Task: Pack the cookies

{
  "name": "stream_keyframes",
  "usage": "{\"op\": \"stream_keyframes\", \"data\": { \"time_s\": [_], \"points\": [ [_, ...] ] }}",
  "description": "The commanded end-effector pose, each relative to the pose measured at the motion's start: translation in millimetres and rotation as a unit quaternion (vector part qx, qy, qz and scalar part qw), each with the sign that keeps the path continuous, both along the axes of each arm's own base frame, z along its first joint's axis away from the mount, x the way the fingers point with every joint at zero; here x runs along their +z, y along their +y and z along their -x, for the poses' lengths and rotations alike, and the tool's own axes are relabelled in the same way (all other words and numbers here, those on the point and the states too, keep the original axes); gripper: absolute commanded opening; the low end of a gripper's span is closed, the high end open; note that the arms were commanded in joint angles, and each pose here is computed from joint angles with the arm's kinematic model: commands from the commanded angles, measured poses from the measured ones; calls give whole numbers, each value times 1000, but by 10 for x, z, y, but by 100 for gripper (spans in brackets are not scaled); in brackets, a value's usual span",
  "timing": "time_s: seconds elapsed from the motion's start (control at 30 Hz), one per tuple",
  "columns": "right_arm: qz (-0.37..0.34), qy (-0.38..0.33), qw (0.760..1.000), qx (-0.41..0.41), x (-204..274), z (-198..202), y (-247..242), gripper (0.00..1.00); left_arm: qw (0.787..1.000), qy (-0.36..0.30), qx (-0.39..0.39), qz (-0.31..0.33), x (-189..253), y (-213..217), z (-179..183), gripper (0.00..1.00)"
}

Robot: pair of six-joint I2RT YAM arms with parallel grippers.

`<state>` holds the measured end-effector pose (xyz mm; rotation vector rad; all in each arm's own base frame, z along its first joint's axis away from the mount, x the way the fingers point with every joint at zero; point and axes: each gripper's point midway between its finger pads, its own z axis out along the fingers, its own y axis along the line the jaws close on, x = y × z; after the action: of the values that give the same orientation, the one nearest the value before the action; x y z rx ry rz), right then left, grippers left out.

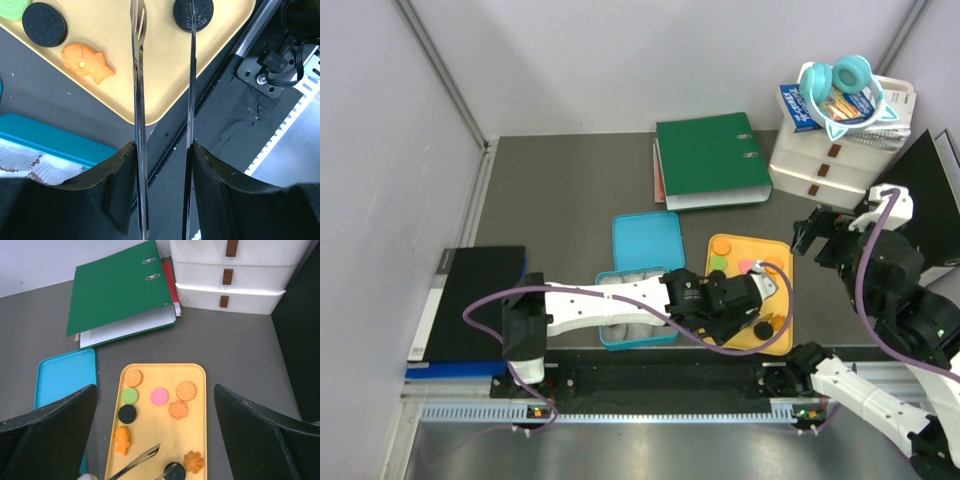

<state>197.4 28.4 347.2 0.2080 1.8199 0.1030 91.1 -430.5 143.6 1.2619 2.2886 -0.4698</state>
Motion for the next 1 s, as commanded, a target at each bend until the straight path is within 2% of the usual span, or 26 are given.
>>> {"op": "stream_keyframes", "data": {
  "time_s": [0.0, 0.33, 0.67, 0.8, 0.97],
  "points": [
    [-17, -21, 1000, -10, 192, 66, -74, 99, 999, -11, -5, 49, 266, -121, 39, 53],
    [-18, -18, 1000, -5, 186, 86, -65, 99, 999, 5, -31, 29, 75, -207, 225, 56],
    [-20, -16, 1000, 4, 175, 116, -53, 99, 999, 9, -39, 6, -210, -284, 234, 56],
    [-20, -16, 1000, 6, 168, 132, -57, 99, 999, -3, -35, -10, -311, -273, 188, 54],
    [-16, -18, 1000, 8, 187, 142, -65, 99, 999, -3, -34, -9, -283, -258, 183, 46]
  ]
}}
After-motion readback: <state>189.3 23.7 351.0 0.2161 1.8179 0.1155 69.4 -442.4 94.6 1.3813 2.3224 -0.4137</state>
